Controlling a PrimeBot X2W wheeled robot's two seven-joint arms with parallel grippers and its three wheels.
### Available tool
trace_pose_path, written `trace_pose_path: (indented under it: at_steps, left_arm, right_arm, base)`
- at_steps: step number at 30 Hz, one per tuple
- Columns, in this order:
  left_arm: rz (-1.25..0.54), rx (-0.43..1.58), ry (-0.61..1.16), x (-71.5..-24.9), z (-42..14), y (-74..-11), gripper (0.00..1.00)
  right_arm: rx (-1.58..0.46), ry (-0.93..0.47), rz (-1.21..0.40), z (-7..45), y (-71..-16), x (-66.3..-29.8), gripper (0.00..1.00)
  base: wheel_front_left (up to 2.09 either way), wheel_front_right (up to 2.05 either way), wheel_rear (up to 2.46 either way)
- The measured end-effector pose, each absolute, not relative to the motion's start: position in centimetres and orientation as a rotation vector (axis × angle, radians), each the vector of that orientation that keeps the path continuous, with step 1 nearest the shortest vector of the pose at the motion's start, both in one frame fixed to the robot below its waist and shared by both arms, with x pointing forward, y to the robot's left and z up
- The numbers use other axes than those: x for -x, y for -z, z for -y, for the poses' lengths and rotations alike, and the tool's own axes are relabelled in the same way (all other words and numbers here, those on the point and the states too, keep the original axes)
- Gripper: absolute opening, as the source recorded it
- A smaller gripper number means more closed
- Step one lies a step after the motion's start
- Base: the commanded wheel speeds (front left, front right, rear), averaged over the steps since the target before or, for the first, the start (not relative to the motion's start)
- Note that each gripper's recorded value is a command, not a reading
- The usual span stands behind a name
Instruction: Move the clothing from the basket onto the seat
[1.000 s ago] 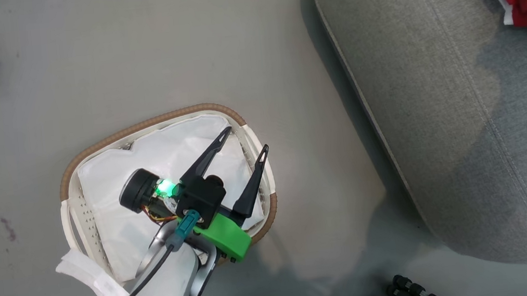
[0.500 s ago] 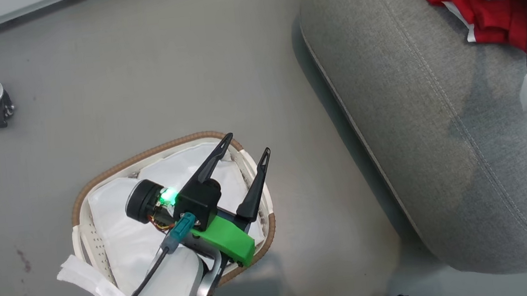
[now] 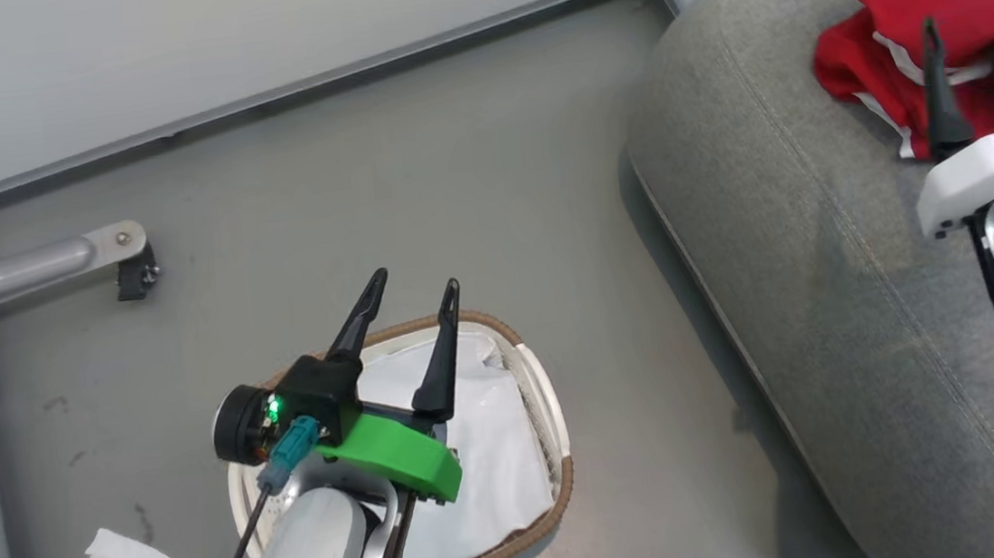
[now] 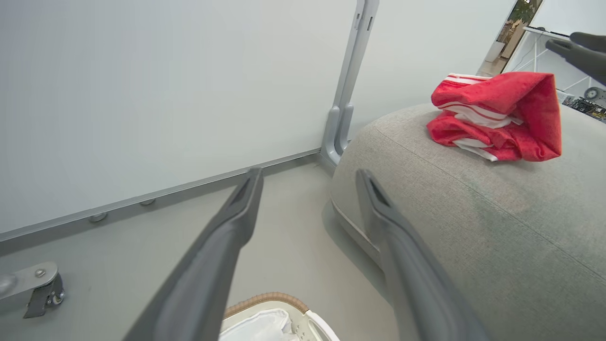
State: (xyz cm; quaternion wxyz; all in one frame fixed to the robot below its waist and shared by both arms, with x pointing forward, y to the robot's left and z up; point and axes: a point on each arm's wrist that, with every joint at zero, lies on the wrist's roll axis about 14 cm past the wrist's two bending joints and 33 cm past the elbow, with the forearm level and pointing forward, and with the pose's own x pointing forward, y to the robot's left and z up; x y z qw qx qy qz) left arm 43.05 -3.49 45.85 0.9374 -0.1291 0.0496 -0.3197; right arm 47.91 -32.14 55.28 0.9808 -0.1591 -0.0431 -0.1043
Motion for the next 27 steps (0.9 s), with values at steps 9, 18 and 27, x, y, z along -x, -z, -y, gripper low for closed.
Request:
trace_pose_path:
  at_steps: [9, 18, 27]
  left_arm:
    - [-0.082, 0.252, 0.342, -42.9, -5.9, -46.3, 1.0]
    - [-0.059, 0.247, 0.106, -39.6, -14.2, -46.6, 1.0]
    - [-0.062, 0.256, 0.036, -36.0, -16.6, -46.2, 1.0]
  right_arm:
    - [0.16, 0.015, 0.144, 22.2, -55.1, -48.8, 1.0]
    - [0.003, -0.087, 0.095, 17.3, -52.4, -45.5, 1.0]
    - [-0.091, -0.118, 0.06, 15.8, -50.6, -41.4, 1.0]
  base:
    - [0.0, 0.0, 0.0]
    - [0.0, 0.0, 0.0]
    - [0.0, 0.0, 0.0]
